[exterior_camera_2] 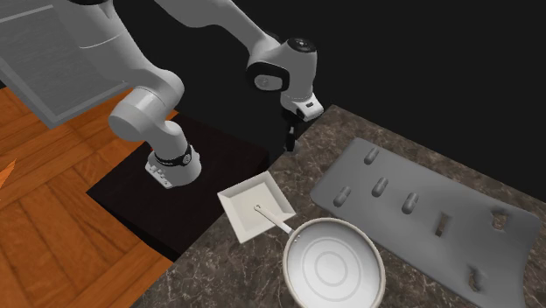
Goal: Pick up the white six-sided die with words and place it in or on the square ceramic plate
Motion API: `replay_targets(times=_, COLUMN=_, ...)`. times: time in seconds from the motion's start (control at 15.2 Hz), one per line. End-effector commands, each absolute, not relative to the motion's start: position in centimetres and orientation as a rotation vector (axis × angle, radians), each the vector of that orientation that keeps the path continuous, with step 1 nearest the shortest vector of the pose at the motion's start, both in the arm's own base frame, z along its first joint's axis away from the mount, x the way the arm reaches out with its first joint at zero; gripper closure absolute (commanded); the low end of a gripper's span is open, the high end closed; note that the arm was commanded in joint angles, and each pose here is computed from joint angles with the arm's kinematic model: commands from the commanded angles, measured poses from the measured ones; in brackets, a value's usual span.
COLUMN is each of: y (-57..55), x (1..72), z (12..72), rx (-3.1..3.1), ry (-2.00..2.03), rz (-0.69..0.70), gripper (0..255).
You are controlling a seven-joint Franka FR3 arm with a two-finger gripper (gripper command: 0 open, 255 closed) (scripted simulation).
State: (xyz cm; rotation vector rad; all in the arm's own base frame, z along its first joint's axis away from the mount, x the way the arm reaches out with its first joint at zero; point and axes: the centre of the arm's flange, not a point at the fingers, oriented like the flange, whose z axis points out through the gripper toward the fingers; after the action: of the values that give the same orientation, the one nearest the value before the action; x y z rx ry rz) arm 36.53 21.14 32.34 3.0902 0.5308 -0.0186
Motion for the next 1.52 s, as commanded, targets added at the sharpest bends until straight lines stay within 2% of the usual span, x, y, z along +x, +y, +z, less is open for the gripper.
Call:
replay_targets(times=0.0, y=22.0, x=36.7, z=30.4, rx=3.086, ry=0.546, rz=-0.013, gripper=0)
replay_targets(times=0.46, y=22.0, x=36.6, z=27.0, rx=3.086, ry=0.546, rz=-0.013, gripper=0)
replay_targets(times=0.92, y=22.0, x=36.6, z=27.0, rx=3.086, ry=0.546, rz=-0.013, gripper=0)
replay_targets(times=0.99, y=22.0, x=36.6, z=27.0, rx=3.086, ry=0.546, rz=-0.013, gripper=255)
replay_targets(times=1.45, y=22.0, x=36.6, z=27.0, rx=3.086, ry=0.546, rz=-0.013, gripper=255)
